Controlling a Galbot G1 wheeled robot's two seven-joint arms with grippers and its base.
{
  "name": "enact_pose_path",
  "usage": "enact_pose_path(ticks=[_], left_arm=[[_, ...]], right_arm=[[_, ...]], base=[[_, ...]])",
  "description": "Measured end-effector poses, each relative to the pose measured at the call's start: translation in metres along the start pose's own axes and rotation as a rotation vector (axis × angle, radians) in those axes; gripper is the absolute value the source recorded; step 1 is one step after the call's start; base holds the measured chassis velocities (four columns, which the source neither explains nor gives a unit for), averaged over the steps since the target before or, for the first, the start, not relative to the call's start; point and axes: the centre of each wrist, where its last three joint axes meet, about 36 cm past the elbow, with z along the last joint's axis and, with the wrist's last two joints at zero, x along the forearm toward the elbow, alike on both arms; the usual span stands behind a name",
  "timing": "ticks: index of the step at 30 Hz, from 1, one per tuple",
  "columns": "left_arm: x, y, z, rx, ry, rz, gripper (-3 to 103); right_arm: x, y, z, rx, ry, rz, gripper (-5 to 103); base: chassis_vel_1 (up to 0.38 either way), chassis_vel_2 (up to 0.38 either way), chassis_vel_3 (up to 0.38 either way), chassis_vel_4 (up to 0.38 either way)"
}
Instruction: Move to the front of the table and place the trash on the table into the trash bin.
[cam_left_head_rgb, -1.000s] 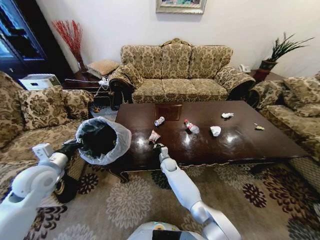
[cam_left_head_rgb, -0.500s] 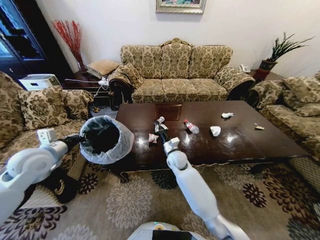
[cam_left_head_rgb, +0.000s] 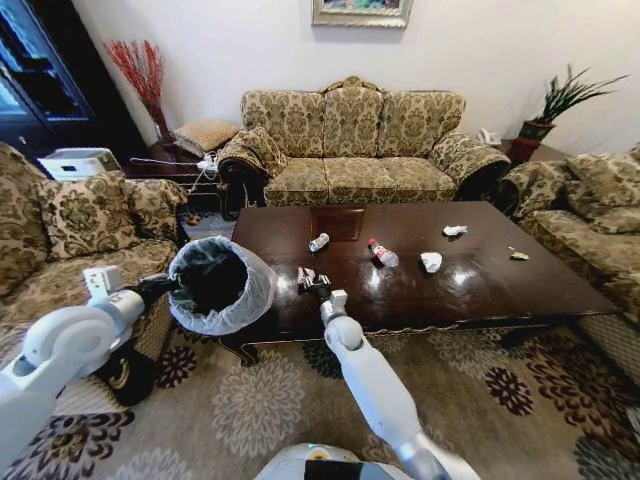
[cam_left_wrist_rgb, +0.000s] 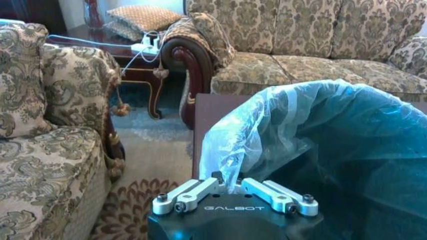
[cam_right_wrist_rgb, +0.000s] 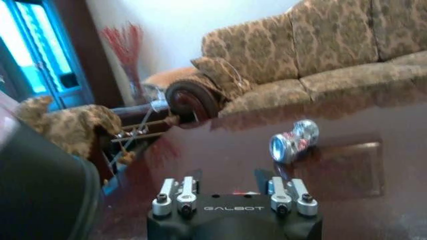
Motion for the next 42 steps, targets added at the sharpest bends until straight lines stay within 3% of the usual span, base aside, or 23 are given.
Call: enact_pose_path(ticks=[2, 6, 10, 11, 13, 30, 33, 39, 42], left_arm=[[-0.001, 0.0, 0.002, 0.0, 0.0, 0.002, 0], [-0.003, 0.003, 0.004, -0.002, -0.004, 0.001, 0], [-0.004, 0.004, 0.004, -0.003, -0.006, -0.002, 0], [-0.006, 0.006, 0.004, -0.003, -0.007, -0.003, 0], [-0.007, 0.007, 0.004, -0.004, -0.006, -0.004, 0], [-0.01, 0.009, 0.006, -0.006, -0.001, 0.0, 0], [-0.01, 0.008, 0.007, -0.006, 0.001, 0.002, 0], [-0.011, 0.008, 0.008, -0.006, -0.001, 0.005, 0], [-0.012, 0.007, 0.01, -0.003, 0.0, 0.009, 0]], right_arm=[[-0.009, -0.001, 0.0, 0.005, 0.017, 0.021, 56], [-0.029, -0.021, 0.006, 0.027, 0.061, 0.089, 78], [-0.035, -0.028, 0.008, 0.027, 0.078, 0.109, 83], [-0.039, -0.033, 0.011, 0.026, 0.091, 0.118, 93], [-0.042, -0.036, 0.012, 0.02, 0.099, 0.115, 97], [-0.056, -0.049, 0.036, 0.043, 0.161, 0.043, 101], [-0.057, -0.051, 0.038, 0.058, 0.159, 0.028, 87], [-0.057, -0.05, 0.038, 0.093, 0.136, 0.016, 71], [-0.055, -0.049, 0.04, 0.124, 0.124, 0.003, 54]], base=[[0.0, 0.0, 0.0, 0.0], [0.0, 0.0, 0.0, 0.0], [0.0, 0.0, 0.0, 0.0], [0.0, 0.0, 0.0, 0.0], [0.0, 0.0, 0.0, 0.0], [0.0, 0.0, 0.0, 0.0], [0.0, 0.0, 0.0, 0.0], [0.0, 0.0, 0.0, 0.0], [0.0, 0.0, 0.0, 0.0]])
